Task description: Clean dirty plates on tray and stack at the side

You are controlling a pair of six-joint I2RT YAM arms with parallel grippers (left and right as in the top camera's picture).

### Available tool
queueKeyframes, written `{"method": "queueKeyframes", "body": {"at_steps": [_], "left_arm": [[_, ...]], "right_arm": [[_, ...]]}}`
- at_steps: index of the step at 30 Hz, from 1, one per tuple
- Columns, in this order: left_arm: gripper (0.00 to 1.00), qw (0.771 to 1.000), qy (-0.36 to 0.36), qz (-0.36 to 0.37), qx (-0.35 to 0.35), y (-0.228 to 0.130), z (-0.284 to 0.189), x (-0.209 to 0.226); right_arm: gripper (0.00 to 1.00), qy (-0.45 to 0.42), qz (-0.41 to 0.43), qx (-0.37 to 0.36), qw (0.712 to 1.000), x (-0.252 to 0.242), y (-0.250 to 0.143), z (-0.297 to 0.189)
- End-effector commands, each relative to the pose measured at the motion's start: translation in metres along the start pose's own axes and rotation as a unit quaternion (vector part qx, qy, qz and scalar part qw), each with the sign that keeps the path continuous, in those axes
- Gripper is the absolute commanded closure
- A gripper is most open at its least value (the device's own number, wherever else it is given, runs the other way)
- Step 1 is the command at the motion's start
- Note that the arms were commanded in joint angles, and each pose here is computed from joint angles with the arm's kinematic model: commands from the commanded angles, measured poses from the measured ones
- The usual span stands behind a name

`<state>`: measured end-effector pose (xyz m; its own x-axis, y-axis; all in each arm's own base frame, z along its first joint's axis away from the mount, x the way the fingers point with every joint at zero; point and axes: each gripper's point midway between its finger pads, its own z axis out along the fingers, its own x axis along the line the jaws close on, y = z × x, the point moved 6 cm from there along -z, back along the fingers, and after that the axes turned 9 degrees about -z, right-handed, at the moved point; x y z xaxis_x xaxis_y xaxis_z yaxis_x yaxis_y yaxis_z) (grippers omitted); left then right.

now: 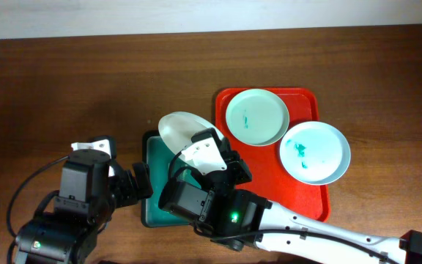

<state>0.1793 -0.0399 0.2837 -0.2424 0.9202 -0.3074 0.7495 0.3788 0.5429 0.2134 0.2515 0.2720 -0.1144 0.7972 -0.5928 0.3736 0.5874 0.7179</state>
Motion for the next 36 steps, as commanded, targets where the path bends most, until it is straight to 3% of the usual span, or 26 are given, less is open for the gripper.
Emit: {"method": "queueKeyframes", "body": {"at_steps": [1,6,7,8,9,11,12,13,14,16,20,21,22,23,24,28,30,31,32,33,36], "left_arm": [[0.0,1.0,0.004,0.006,-0.011,0.004,-0.004,0.001],[0.01,1.0,0.003,0.006,-0.011,0.004,-0.004,0.001],[0.01,1.0,0.003,0.006,-0.011,0.004,-0.004,0.001],[0.01,1.0,0.003,0.006,-0.011,0.004,-0.004,0.001],[0.01,1.0,0.003,0.006,-0.011,0.003,-0.004,0.001],[0.01,1.0,0.003,0.006,-0.011,0.004,-0.004,0.001],[0.01,1.0,0.003,0.006,-0.011,0.004,-0.004,0.001],[0.01,1.0,0.003,0.006,-0.012,0.004,-0.004,0.001],[0.01,1.0,0.003,0.006,-0.012,0.004,-0.004,0.0],[0.01,1.0,0.002,0.006,-0.012,0.004,-0.004,0.0],[0.0,1.0,0.0,0.006,-0.015,0.005,-0.004,0.0],[0.01,1.0,0.0,0.006,-0.015,0.005,-0.004,0.0],[0.01,1.0,0.001,0.006,-0.015,0.005,-0.004,0.0],[0.0,1.0,0.001,0.006,-0.014,0.005,-0.004,0.0],[0.01,1.0,0.001,0.006,-0.014,0.005,-0.004,0.0],[0.01,1.0,0.001,0.006,-0.014,0.005,-0.004,0.0],[0.01,1.0,0.001,0.006,-0.014,0.005,-0.004,0.0],[0.01,1.0,-0.001,0.011,-0.018,0.006,-0.004,-0.001],[0.0,0.999,-0.004,0.028,-0.022,0.008,-0.004,-0.002],[0.0,0.998,-0.008,0.056,-0.029,0.01,-0.005,-0.004],[0.0,0.994,-0.039,0.101,-0.033,0.014,-0.016,-0.013]], "right_arm": [[0.96,-0.011,0.008,-0.014,1.0,-0.009,0.011,-0.006],[0.96,-0.008,-0.019,-0.016,1.0,-0.008,0.011,-0.007],[0.96,0.03,-0.024,-0.017,0.999,0.002,0.014,-0.008],[0.96,0.009,-0.038,-0.019,0.999,-0.003,0.014,-0.007],[0.96,0.017,0.001,-0.016,1.0,-0.002,0.015,-0.006],[0.96,-0.011,-0.035,-0.019,0.999,-0.008,0.015,-0.005],[0.96,0.015,0.002,-0.015,1.0,-0.003,0.015,-0.004],[0.96,0.039,-0.042,-0.009,0.998,0.002,0.012,-0.005],[0.96,-0.006,-0.03,-0.008,1.0,-0.009,0.01,-0.002],[0.96,0.076,0.013,-0.001,0.997,0.009,0.013,-0.002],[0.96,0.084,0.016,-0.002,0.996,0.011,0.014,-0.002],[0.96,0.067,-0.039,-0.006,0.997,0.007,0.013,-0.002],[0.96,0.047,-0.005,-0.005,0.999,0.002,0.014,-0.001],[0.96,0.082,-0.027,-0.005,0.996,0.01,0.014,-0.003],[0.96,0.046,-0.054,-0.001,0.997,0.001,0.01,-0.001],[0.96,0.07,-0.052,0.008,0.996,0.006,0.007,-0.002],[0.96,0.147,0.013,0.036,0.988,0.022,0.002,-0.003],[0.96,0.158,0.007,0.047,0.986,0.024,-0.002,-0.003],[0.96,0.158,0.021,0.061,0.985,0.021,-0.006,-0.002],[0.96,0.211,0.054,0.076,0.973,0.023,-0.006,-0.009],[0.96,0.263,0.135,0.071,0.953,-0.009,0.003,-0.026]]}}
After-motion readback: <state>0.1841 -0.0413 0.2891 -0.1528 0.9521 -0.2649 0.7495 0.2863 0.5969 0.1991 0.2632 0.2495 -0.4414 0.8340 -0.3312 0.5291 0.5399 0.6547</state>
